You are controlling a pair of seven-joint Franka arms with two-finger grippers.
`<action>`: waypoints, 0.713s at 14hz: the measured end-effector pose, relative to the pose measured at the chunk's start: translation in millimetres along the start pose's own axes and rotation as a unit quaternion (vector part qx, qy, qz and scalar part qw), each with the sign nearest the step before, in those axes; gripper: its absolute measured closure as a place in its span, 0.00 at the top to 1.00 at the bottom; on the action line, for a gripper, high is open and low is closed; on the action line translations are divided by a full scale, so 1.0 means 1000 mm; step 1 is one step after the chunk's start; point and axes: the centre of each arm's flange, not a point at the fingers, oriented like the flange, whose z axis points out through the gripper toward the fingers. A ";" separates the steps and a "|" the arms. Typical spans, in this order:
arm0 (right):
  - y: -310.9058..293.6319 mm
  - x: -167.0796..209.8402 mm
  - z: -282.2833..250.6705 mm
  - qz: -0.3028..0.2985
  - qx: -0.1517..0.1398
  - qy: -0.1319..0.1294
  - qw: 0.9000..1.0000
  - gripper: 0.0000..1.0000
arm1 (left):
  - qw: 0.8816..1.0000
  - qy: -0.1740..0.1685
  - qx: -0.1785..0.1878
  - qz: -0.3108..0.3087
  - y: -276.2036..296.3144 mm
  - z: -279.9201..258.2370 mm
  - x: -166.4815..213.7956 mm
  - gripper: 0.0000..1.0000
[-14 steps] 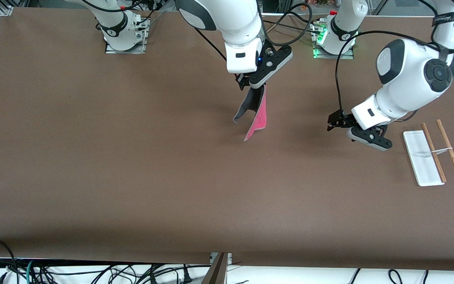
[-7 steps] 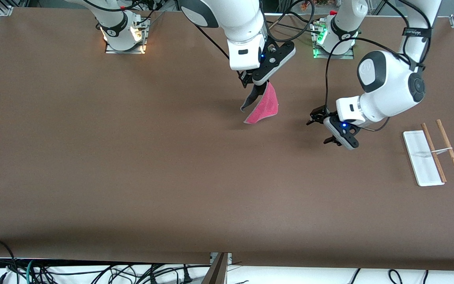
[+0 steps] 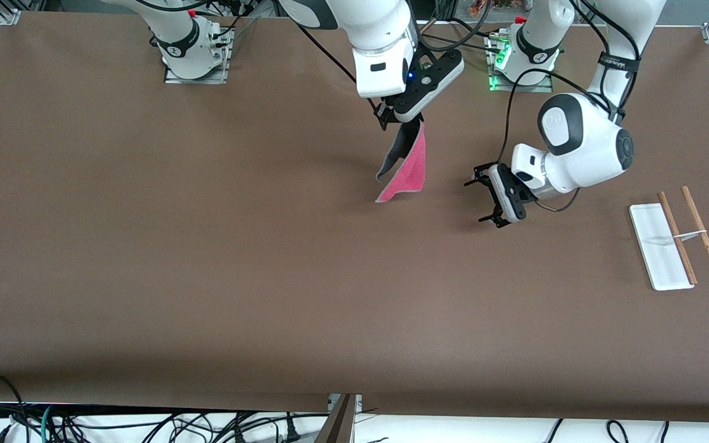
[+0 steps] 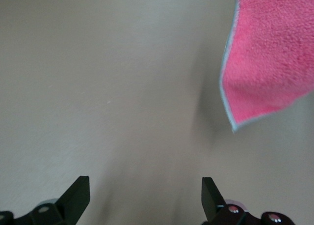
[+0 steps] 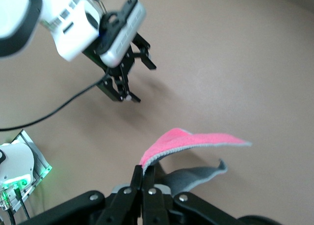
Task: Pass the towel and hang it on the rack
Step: 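Move the left gripper toward the hanging towel held by the right gripper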
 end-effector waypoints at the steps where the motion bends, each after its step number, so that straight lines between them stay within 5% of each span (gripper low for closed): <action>1: 0.000 0.000 -0.001 0.000 0.000 0.001 1.000 0.02 | 1.000 0.005 -0.006 0.007 0.006 0.007 0.005 1.00; 10: 0.002 0.003 -0.003 0.002 0.003 0.012 1.000 0.02 | 0.997 0.013 -0.024 0.071 0.046 0.051 0.036 1.00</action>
